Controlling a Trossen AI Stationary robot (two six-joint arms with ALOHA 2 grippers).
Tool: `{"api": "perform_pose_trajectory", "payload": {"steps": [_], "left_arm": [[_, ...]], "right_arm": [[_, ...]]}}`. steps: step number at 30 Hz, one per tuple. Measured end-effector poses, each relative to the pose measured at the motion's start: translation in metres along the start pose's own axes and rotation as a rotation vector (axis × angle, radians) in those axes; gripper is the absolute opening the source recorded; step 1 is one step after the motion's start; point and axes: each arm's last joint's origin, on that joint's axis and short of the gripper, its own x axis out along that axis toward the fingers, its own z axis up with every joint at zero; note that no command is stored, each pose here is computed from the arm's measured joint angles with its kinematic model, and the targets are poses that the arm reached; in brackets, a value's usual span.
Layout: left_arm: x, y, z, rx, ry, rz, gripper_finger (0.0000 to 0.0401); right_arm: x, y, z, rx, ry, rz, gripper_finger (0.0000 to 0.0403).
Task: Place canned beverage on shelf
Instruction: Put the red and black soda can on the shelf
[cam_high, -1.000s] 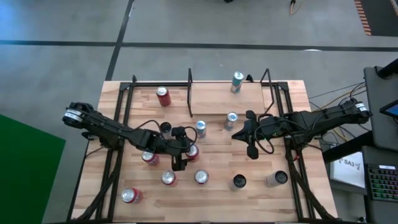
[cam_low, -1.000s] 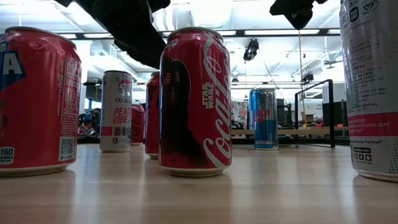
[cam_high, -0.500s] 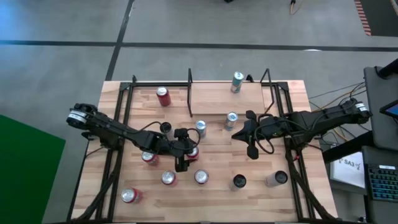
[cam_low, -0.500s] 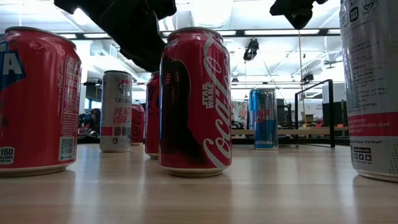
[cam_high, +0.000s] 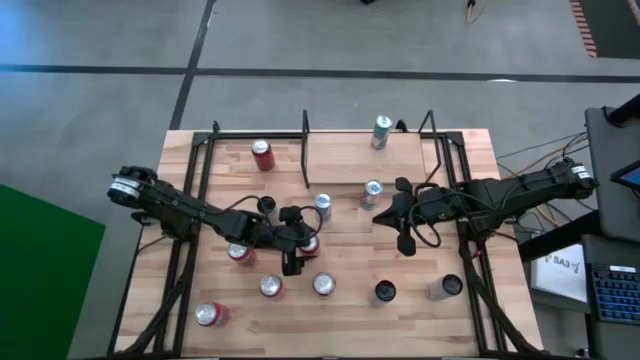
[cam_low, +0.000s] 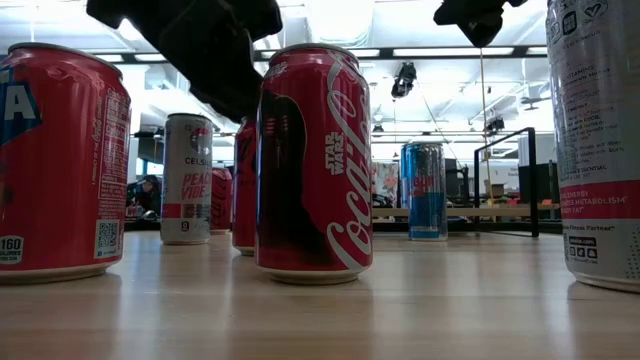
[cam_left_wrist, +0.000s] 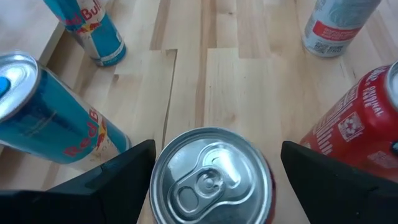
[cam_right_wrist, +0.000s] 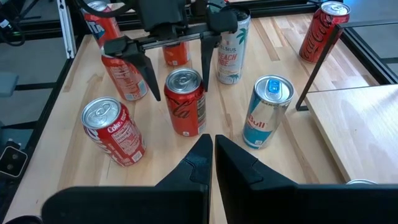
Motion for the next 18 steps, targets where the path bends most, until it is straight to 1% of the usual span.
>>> {"api": "perform_pose_trajectory", "payload": {"steps": [10,14,18], "left_arm": [[0.005,0.001,-0.012,-0.033,-0.041,-0.014,0.0331],[0.005,0.002,-0.012,-0.038,-0.042,-0.016,0.0325],[0.005,0.002,-0.012,-0.038,-0.043,-0.016,0.0314]], "right_arm": [[0.0,0.0,0.0,0.0,-0.002,0.0,0.0009],[0.01,0.002,-0.001,-0.016,-0.002,0.001,0.0009],[0.027,0.005,-0.003,-0.07,0.012,0.022,0.0009]]}}
